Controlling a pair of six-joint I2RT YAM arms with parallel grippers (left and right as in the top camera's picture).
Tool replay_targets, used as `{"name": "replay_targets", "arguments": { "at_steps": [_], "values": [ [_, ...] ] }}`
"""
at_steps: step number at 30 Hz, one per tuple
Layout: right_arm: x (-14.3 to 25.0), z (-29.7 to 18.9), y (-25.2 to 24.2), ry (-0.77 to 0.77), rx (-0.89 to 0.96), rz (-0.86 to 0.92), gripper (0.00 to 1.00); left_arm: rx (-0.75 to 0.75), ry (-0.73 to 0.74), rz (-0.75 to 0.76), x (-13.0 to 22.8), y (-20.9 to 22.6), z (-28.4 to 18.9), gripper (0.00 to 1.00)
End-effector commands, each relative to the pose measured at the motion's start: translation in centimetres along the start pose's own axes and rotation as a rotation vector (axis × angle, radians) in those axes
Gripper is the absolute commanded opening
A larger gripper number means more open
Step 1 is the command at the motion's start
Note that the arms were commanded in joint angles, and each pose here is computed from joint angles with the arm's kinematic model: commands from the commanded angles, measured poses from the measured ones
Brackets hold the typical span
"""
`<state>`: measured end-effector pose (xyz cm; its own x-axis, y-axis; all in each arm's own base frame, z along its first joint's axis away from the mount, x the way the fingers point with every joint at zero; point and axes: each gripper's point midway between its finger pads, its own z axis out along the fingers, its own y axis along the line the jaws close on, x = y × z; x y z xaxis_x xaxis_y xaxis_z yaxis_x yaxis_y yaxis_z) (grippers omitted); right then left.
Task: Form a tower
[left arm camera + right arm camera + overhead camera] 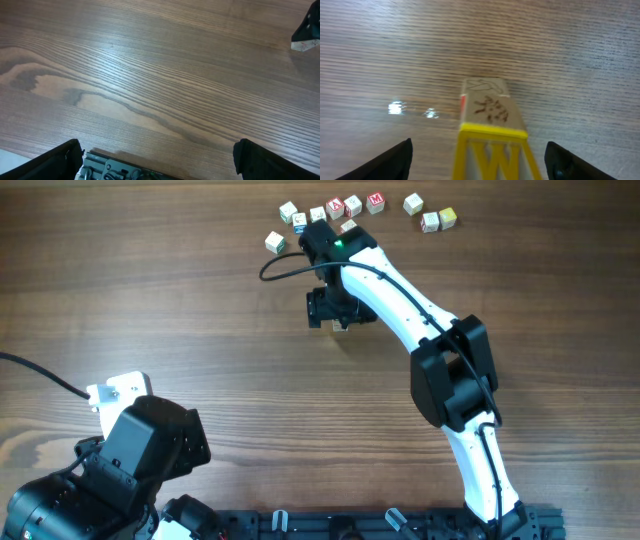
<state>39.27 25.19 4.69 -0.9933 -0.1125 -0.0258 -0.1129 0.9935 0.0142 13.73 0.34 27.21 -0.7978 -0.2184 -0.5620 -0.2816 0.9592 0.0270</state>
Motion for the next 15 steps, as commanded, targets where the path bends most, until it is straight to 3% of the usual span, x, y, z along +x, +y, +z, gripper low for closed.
{"name": "replay_targets", "arguments": {
  "at_steps": [1,10,15],
  "values": [
    [-0.7,-3.1,0.8,-0.059,-0.051,0.039,0.8,-0.002,-0.002,-0.014,-0.1,0.1,0.0,1.0],
    [0.1,-3.4,-0.7,-0.036,0.019,0.045,0.74,-0.002,-0.002,-0.014,-0.1,0.1,0.0,1.0],
    [0.1,-4.7,-0.7,-0.06,0.004,0.045,0.65,-0.002,-0.002,-0.014,-0.1,0.1,0.0,1.0]
  ]
}}
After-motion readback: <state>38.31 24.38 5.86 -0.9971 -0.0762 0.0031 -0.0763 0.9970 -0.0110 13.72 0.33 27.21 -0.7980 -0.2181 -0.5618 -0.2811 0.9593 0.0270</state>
